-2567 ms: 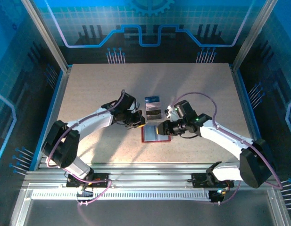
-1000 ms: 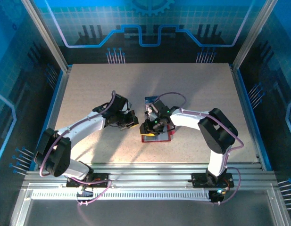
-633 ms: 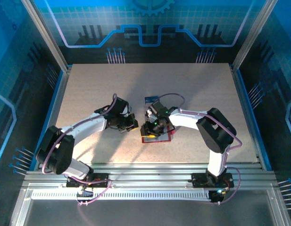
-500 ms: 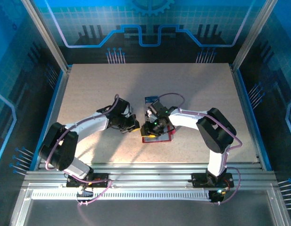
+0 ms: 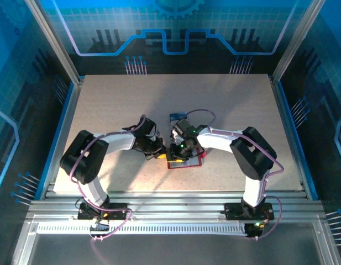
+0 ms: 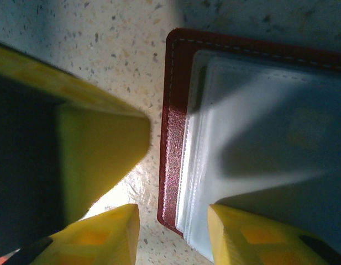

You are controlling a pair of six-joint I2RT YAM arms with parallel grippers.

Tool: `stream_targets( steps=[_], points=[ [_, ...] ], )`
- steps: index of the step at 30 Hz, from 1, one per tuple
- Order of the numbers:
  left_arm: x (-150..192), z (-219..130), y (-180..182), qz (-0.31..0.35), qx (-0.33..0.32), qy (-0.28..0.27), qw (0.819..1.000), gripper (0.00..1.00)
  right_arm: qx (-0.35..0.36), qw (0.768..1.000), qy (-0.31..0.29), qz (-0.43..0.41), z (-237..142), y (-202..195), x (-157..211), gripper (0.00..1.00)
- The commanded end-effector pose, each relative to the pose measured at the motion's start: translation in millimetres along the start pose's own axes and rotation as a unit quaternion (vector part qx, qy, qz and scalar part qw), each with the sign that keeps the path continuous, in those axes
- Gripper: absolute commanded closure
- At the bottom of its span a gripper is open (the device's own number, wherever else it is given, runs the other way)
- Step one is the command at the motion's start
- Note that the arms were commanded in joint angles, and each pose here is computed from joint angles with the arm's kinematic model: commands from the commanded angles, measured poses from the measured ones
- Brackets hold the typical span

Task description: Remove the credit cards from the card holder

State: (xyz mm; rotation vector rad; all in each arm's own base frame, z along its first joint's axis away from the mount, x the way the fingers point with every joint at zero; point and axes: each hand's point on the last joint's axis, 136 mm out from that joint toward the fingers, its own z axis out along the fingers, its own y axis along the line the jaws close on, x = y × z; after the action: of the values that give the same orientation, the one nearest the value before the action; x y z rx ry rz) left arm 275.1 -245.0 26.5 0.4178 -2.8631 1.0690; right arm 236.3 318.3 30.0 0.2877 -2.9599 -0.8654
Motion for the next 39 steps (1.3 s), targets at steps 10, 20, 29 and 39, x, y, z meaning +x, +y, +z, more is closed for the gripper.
stream_targets(
  steps=[10, 20, 29, 39],
  points=[
    [17, 18, 4, -0.006, 0.004, 0.069, 0.998, 1.0, 0.024, 1.0, 0.012, -0.01, 4, -5, 9, 0.65],
    [31, 26, 46, -0.012, -0.059, 0.094, 0.994, 1.0, 0.064, 0.998, 0.006, -0.019, -6, -12, 10, 0.63],
    [33, 26, 55, -0.014, -0.07, 0.094, 0.993, 1.0, 0.13, 0.991, 0.005, -0.037, -20, -21, 13, 0.63],
    [33, 24, 53, -0.015, -0.07, 0.094, 0.993, 1.0, 0.228, 0.97, 0.006, -0.087, -31, -24, 17, 0.54]
  ],
)
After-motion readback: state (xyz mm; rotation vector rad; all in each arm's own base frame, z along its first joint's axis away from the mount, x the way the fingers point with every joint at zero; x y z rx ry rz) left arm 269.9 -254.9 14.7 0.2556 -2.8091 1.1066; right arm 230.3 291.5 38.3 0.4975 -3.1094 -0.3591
